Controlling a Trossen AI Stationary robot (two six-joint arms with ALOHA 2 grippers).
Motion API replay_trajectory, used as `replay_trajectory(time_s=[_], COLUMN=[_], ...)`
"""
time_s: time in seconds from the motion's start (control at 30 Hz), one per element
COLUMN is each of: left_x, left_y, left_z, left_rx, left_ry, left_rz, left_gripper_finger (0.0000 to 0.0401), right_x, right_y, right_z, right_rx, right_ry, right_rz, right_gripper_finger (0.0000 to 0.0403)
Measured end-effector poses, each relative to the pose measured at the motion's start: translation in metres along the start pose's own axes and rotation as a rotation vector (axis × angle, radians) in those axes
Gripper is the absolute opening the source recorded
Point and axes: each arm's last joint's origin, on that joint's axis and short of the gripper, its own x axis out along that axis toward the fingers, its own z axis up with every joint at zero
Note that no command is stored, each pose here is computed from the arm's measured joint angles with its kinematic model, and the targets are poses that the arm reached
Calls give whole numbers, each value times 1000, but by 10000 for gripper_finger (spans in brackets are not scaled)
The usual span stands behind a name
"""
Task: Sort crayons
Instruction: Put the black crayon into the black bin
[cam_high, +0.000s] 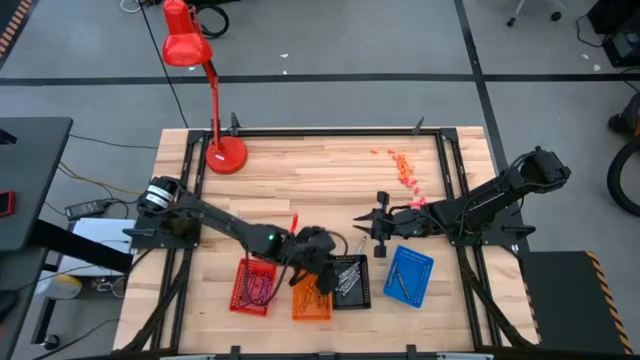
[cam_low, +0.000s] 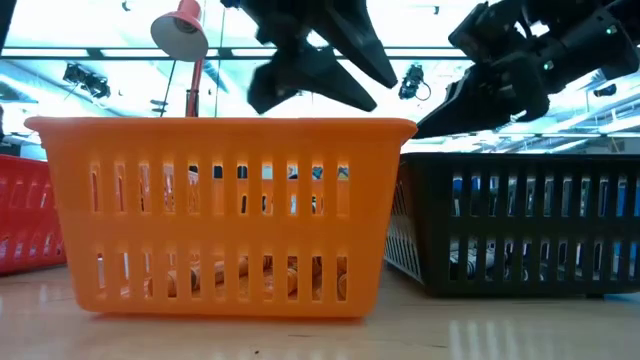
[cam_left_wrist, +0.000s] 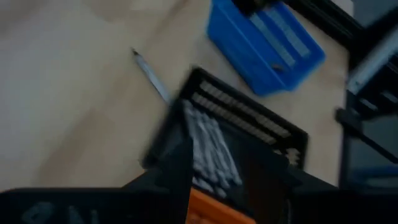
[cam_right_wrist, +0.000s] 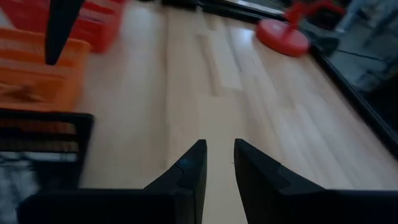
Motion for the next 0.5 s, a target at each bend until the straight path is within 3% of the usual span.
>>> replay_trajectory(time_s=[0.17,0.33,0.5], left_x=[17,45,53], left_y=[27,55,70], left_z=[16,21,30], left_rx=[-37,-78,-27], left_ry=[52,129,127], left_rz=[33,53,64], left_gripper_finger=[139,139,139], right_x=[0,1,3], right_y=[0,-2,-11], right_z=[-9,-19,-17], right_rx=[-25,-69,-24], right_ry=[83,206,341], right_rz=[-7,129,271], right_gripper_finger=[86,82,80])
